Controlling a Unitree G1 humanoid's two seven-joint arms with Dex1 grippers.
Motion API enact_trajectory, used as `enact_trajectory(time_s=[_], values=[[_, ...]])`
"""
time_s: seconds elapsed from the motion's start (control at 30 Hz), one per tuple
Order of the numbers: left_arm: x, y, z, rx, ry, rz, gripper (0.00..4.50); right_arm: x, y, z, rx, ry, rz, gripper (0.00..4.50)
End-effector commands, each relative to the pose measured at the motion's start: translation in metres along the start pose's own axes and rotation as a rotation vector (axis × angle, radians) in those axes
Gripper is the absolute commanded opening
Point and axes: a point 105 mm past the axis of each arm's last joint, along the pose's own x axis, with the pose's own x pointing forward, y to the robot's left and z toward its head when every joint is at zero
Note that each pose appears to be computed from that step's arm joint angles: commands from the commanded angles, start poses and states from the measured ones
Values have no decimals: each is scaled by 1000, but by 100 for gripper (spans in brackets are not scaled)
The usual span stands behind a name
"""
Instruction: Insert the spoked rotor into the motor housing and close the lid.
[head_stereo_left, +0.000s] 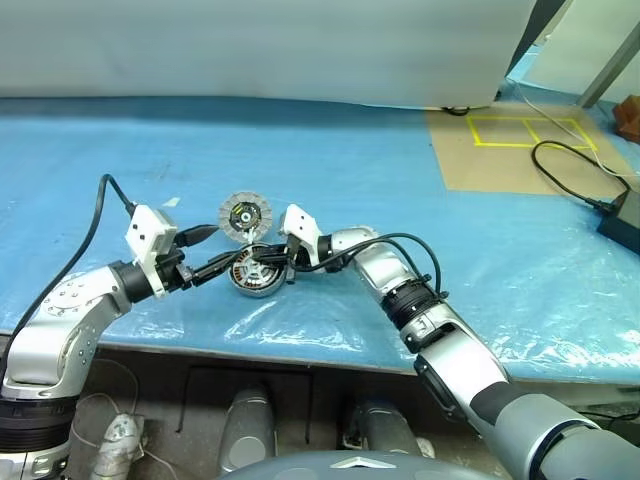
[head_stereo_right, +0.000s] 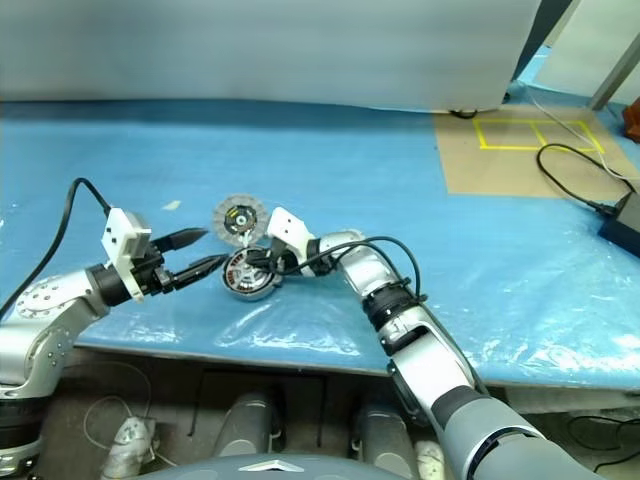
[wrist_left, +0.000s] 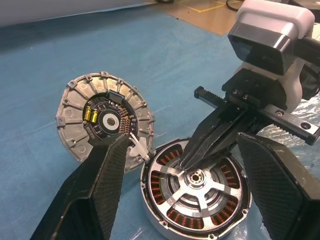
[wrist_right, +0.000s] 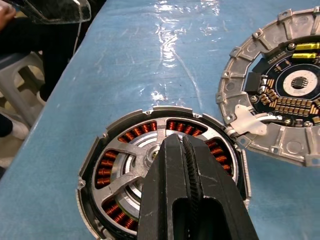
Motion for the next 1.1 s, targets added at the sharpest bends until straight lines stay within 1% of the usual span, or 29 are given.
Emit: enact_trajectory(time_s=[0.03,0.23,0.4,0.5,0.57,0.67,0.73,0.9,0.93,1.0,1.1], values=[[1,2,11,45,-33,0,367,-5,1,-17,-54,90,-6,0],[1,8,10,57,-36,29,367,-9,3,-22,-152,143,21,0],[3,7,11,53,-44,21,367,-6,4,-30,-282,206,29,0],[4,5,10,50,-43,14,367,-5,5,-30,-320,205,35,0],[4,3,9,47,-40,10,367,-6,2,-28,-314,191,19,0],[5,2,7,50,-32,5,367,-7,-2,-18,-263,128,-2,0],[6,2,8,47,-38,7,367,-10,-6,-5,-237,58,-15,0],[5,3,10,46,-45,4,367,-27,-19,42,-132,-142,-41,0],[4,3,11,44,-49,-3,367,-32,-20,47,-134,-155,-37,0],[3,2,11,43,-47,-12,367,-41,-17,49,-183,-134,-5,0],[2,3,9,45,-34,-13,367,-51,-8,43,-306,-45,85,0]])
